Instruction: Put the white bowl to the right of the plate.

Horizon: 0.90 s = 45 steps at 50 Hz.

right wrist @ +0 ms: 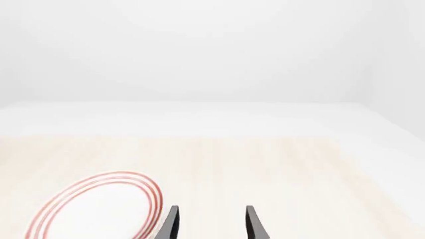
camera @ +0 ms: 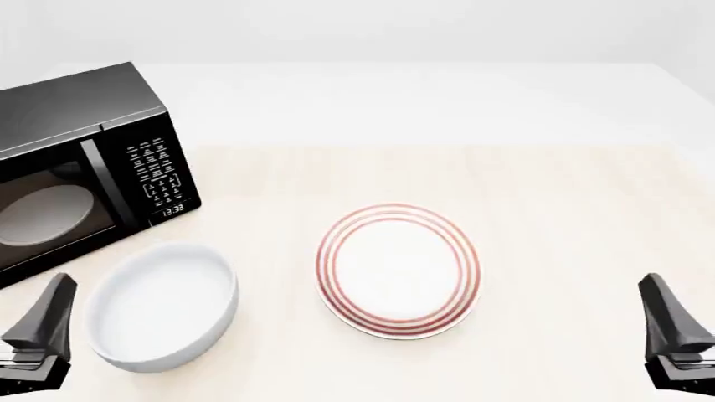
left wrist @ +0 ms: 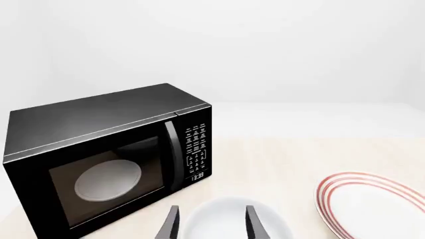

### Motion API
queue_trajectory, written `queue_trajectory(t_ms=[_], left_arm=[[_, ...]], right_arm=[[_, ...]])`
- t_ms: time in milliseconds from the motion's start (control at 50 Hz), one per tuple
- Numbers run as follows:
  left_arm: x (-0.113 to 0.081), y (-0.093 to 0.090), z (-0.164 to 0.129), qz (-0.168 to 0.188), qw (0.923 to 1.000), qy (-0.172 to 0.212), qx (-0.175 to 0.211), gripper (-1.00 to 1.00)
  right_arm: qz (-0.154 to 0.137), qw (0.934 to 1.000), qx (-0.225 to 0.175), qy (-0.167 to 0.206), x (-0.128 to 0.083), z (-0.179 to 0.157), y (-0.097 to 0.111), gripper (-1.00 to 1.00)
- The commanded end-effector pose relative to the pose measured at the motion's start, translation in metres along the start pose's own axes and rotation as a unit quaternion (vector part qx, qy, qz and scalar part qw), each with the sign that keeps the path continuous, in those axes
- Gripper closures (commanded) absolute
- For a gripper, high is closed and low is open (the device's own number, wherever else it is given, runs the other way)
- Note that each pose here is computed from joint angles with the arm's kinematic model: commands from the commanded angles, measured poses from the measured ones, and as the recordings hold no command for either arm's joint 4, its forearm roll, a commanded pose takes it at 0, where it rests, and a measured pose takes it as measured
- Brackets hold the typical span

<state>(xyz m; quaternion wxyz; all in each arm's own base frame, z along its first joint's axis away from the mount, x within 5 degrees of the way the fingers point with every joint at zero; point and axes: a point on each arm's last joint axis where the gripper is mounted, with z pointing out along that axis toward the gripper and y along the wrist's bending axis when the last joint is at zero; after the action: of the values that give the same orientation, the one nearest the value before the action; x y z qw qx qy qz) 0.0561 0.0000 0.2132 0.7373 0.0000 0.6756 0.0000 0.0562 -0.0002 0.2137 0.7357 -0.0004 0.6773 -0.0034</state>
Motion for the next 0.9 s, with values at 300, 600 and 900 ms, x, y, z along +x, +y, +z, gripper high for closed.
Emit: queue_trajectory(t_ms=[300, 600, 900], left_arm=[[0.000, 0.000, 0.000, 0.000, 1.0000, 0.000, 0.000, -1.00], [0.000, 0.000, 0.000, 0.000, 1.0000, 0.000, 0.000, -1.00], [0.000, 0.000, 0.000, 0.000, 1.0000, 0.000, 0.000, -1.00]], right_arm=[[-0.001, 0.9999, -0.016, -0.002, -0.003, 0.003, 0.002, -1.00], [0.006, 0.9983, -0.058, -0.009, -0.062, 0.030, 0.009, -1.00], [0.039, 0.9902, -0.125, 0.048, -0.107, 0.117, 0.042, -1.00]])
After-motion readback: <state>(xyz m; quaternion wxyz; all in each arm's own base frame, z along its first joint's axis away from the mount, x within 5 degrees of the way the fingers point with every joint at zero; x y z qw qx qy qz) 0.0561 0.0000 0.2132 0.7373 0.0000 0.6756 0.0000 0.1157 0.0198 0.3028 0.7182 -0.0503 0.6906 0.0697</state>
